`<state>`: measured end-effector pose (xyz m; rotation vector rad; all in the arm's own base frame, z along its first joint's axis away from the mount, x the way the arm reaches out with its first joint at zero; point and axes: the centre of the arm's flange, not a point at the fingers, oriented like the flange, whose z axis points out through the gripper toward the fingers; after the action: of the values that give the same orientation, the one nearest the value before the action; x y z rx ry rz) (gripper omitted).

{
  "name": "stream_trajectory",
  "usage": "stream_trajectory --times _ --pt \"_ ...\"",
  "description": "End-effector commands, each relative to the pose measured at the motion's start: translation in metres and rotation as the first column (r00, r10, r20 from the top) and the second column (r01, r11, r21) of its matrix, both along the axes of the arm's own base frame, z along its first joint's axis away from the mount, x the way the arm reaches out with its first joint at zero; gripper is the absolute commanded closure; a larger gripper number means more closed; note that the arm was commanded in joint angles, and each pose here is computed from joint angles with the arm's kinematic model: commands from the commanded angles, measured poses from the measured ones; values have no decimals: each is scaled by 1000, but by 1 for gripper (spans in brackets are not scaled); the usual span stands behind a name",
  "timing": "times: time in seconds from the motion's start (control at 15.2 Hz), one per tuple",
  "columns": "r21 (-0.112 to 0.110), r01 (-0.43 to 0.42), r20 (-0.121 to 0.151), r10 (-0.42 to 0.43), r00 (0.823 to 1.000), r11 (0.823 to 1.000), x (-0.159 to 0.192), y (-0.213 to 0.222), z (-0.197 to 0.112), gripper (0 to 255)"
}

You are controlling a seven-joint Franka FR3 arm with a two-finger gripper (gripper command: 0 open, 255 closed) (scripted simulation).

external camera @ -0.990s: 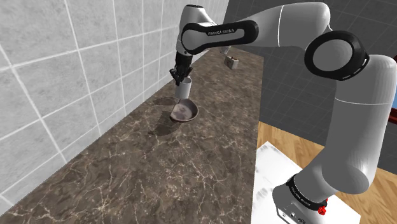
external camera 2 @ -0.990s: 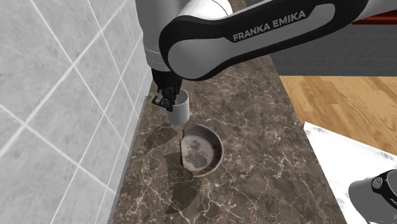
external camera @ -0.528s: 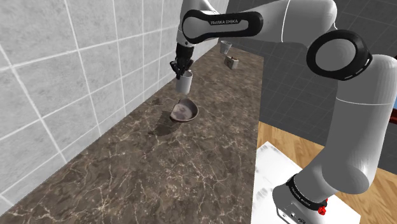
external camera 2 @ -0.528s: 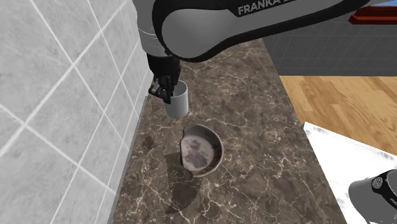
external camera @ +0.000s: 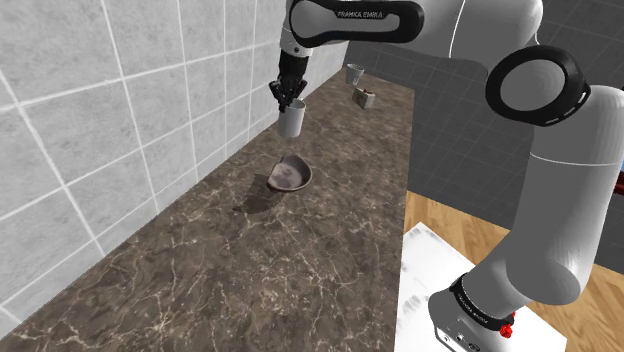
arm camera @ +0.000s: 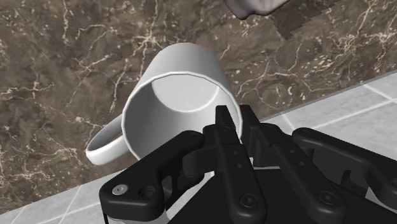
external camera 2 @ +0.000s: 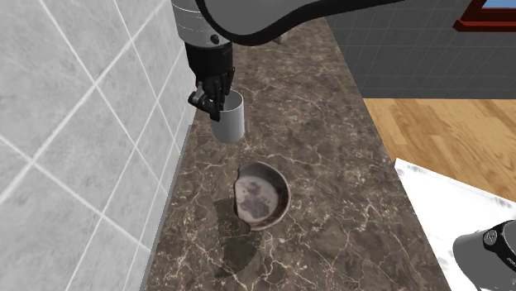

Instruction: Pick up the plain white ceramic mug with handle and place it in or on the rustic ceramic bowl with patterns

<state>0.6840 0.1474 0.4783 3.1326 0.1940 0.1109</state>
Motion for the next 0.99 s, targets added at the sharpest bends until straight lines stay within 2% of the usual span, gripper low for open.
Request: stream_trajectory --times 0.0,0.73,0.92 --pt "0 0 0 0 1000 1000 0 1 10 255" --pt "0 0 0 0 1000 1000 0 1 65 255" --pt "0 0 0 0 1000 1000 -31 22 78 255"
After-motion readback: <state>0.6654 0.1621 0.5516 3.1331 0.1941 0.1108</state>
